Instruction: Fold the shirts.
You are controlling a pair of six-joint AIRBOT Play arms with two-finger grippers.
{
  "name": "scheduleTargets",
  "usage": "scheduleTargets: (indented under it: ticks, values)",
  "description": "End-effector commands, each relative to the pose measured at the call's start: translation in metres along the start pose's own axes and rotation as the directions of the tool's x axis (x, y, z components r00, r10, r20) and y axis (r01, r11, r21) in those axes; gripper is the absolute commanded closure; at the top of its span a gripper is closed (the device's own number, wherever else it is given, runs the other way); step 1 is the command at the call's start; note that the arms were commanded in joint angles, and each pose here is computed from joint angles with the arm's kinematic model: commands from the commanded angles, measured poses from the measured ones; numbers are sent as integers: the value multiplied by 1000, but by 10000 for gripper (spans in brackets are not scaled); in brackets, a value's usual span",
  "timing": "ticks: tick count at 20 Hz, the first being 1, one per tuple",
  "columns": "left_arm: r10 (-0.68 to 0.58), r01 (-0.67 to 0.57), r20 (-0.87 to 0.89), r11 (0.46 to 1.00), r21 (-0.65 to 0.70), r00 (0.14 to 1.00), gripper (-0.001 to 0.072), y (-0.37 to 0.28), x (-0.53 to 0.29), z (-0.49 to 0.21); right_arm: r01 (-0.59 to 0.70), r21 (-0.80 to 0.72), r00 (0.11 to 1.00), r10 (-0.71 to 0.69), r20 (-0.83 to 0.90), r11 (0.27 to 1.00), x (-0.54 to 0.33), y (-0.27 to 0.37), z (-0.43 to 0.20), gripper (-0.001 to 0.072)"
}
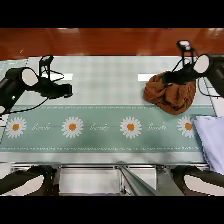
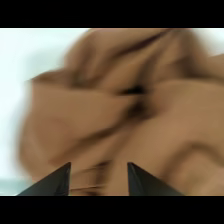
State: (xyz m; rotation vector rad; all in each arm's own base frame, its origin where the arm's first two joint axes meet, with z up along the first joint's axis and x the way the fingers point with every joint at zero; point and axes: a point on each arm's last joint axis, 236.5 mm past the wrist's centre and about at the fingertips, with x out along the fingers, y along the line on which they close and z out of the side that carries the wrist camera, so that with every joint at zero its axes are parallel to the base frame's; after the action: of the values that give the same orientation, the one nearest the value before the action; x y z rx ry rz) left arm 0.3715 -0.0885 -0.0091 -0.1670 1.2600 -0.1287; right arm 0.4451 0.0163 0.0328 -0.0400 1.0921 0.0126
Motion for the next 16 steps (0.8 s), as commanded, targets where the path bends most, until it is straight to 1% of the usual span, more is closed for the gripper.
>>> scheduleTargets:
  ticks: [1, 3, 4, 5, 7, 11, 14, 15, 16]
  values:
    - [46, -42, -105, 998, 40, 993, 198, 12, -7, -34, 188, 87, 982, -188, -14, 978, -10, -80, 2, 300]
    - [11, -7, -68, 998, 58, 998, 198, -2, -14, -47, 135, 197, 986, -113, -121, 971, 9, -94, -26, 300]
    - [-4, 8, -49, 997, 79, 999, 198, -9, -17, -58, 116, 226, 982, -78, -173, 967, 20, -97, -41, 300]
    - [-12, 16, -39, 994, 104, 999, 198, -14, -19, -70, 108, 242, 971, -50, -235, 964, 31, -100, -58, 300]
    - [-26, 29, -25, 994, 110, 999, 198, -19, -20, -93, 99, 262, 952, -15, -304, 960, 53, -100, -79, 300]
    - [-37, 36, 13, 998, 61, 999, 198, -17, -21, -99, 21, 335, 949, 87, -304, 942, 100, -75, -82, 300]
    - [-45, 42, 46, 997, 60, 998, 198, -19, -21, -91, -45, 417, 941, 179, -287, 908, 123, -55, -82, 311]
    - [-51, 48, 57, 997, 58, 997, 198, -21, -21, -88, -72, 436, 939, 209, -275, 897, 126, -48, -80, 357]
    - [-64, 61, 73, 997, 52, 995, 198, -24, -21, -85, -92, 443, 936, 230, -267, 892, 125, -43, -78, 503]
